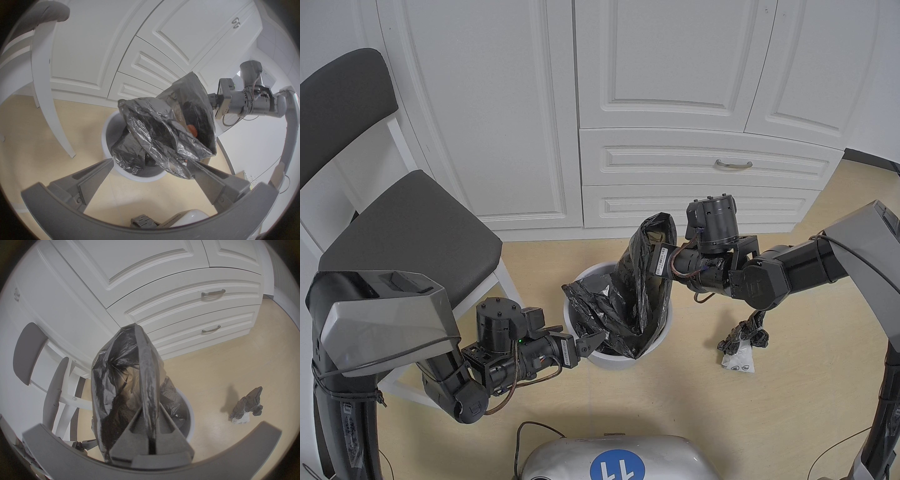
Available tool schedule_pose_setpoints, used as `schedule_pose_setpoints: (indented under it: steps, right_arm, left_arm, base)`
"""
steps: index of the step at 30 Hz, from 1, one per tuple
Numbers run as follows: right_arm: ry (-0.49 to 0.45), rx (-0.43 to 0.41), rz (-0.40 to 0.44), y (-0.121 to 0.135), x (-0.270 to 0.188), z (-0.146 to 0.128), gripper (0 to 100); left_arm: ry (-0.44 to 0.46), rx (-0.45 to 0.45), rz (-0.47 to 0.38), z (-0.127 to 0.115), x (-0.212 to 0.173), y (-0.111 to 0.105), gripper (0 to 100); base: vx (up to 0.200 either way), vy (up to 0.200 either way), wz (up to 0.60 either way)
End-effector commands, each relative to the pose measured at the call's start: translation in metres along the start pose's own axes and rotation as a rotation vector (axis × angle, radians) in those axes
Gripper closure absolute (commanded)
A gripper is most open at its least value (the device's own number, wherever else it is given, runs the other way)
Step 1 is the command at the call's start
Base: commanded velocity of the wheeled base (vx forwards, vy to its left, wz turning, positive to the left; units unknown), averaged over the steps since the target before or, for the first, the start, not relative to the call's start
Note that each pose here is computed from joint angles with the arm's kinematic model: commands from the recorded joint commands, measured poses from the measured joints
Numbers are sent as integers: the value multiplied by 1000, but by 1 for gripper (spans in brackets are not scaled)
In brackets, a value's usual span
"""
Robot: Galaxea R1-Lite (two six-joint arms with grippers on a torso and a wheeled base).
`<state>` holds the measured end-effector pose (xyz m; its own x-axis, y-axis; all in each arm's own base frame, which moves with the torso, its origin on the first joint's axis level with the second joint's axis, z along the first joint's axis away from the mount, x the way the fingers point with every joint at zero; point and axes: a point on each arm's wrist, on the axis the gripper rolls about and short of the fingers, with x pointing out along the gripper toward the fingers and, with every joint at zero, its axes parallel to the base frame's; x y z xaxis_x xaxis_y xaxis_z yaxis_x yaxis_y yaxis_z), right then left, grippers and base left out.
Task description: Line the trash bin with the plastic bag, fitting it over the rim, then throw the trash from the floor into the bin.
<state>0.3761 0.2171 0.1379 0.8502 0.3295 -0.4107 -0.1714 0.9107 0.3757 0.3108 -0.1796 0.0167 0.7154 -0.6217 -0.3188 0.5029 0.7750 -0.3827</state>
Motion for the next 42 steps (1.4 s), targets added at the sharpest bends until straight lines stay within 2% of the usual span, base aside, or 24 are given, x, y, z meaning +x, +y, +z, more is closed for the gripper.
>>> schedule_pose_setpoints:
  steps: [1, 6, 13, 19, 27, 30, 34, 36, 42]
  right_arm:
    - [-4, 1, 6, 2, -4, 2, 100]
    - [-4, -4, 21, 7, -13, 2, 100]
    - [0, -13, 39, 14, -23, 1, 100]
    - [15, -20, 44, 16, -25, -5, 100]
    - [32, -31, 57, 22, -27, -12, 100]
    - [50, -40, 64, 26, -28, -19, 100]
    - [61, -50, 73, 30, -29, -23, 100]
    - [65, -54, 79, 33, -31, -25, 100]
    - [64, -55, 80, 34, -32, -25, 100]
  left_arm:
    - [29, 2, 12, -18, 6, 11, 0]
    - [-11, 5, -4, -34, 20, 19, 0]
    - [-43, -8, -8, -30, 30, 18, 0]
    - [-92, -95, -4, -17, 30, 17, 0]
    - [-150, -104, -24, 1, 22, 15, 0]
    - [-163, -136, -34, 4, 21, 13, 0]
    - [-145, -139, -38, -2, 25, 12, 0]
    - [-120, -139, -41, -13, 31, 10, 0]
    - [-135, -132, -54, -20, 38, 8, 0]
  base:
    - [0, 0, 0]
    - [0, 0, 0]
    - [0, 0, 0]
    - [0, 0, 0]
    - [0, 0, 0]
    - [0, 0, 0]
    - [0, 0, 0]
    - [0, 0, 0]
    - [0, 0, 0]
